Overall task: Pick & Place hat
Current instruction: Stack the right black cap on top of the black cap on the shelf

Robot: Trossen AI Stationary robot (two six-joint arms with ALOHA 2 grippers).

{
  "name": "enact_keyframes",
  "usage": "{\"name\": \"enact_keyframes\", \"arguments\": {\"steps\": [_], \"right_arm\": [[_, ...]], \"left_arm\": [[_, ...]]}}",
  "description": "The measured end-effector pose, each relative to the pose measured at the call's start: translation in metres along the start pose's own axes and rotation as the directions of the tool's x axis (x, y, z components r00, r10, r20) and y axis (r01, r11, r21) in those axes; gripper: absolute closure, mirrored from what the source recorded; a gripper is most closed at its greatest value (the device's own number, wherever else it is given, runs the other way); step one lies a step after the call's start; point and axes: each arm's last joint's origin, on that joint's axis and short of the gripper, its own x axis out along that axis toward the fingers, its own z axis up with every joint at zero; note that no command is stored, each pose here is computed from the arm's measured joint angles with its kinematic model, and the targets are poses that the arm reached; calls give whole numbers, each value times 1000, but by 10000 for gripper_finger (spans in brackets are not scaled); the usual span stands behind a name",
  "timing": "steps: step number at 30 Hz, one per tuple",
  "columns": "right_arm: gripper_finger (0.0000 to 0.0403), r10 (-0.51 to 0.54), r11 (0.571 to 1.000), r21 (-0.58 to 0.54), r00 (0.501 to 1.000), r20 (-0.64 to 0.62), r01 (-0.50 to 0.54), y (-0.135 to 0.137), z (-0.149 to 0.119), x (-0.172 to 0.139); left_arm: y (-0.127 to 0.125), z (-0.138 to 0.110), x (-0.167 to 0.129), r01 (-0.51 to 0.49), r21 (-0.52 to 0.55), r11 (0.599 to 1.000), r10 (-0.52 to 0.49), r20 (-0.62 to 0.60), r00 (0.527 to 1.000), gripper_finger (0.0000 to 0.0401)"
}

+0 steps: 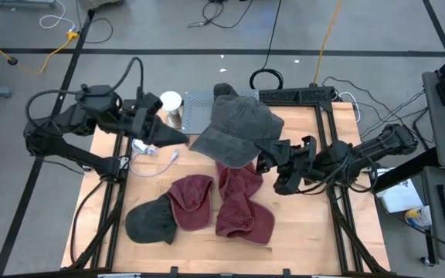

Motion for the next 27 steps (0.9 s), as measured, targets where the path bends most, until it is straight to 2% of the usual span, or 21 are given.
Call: {"name": "enact_keyframes", "arguments": {"steps": [7, 11, 20, 27], "right_arm": [[392, -11, 1000, -26, 1000, -2, 11, -2, -1, 0], [392, -28, 997, -69, 1000, -5, 28, -6, -2, -1], [392, -80, 997, -17, 997, 5, 80, -21, -6, -4], [392, -92, 996, -18, 996, 2, 92, -22, -7, -5]], "left_arm": [[0, 4, 17, 61, -44, 997, -61, 6, 998, 215], [4, 4, 24, 41, -88, 995, -41, -1, 999, 215], [9, 6, 33, 19, -121, 992, -15, 33, 999, 215], [7, 8, 36, 59, -124, 990, -52, 58, 997, 215]]}}
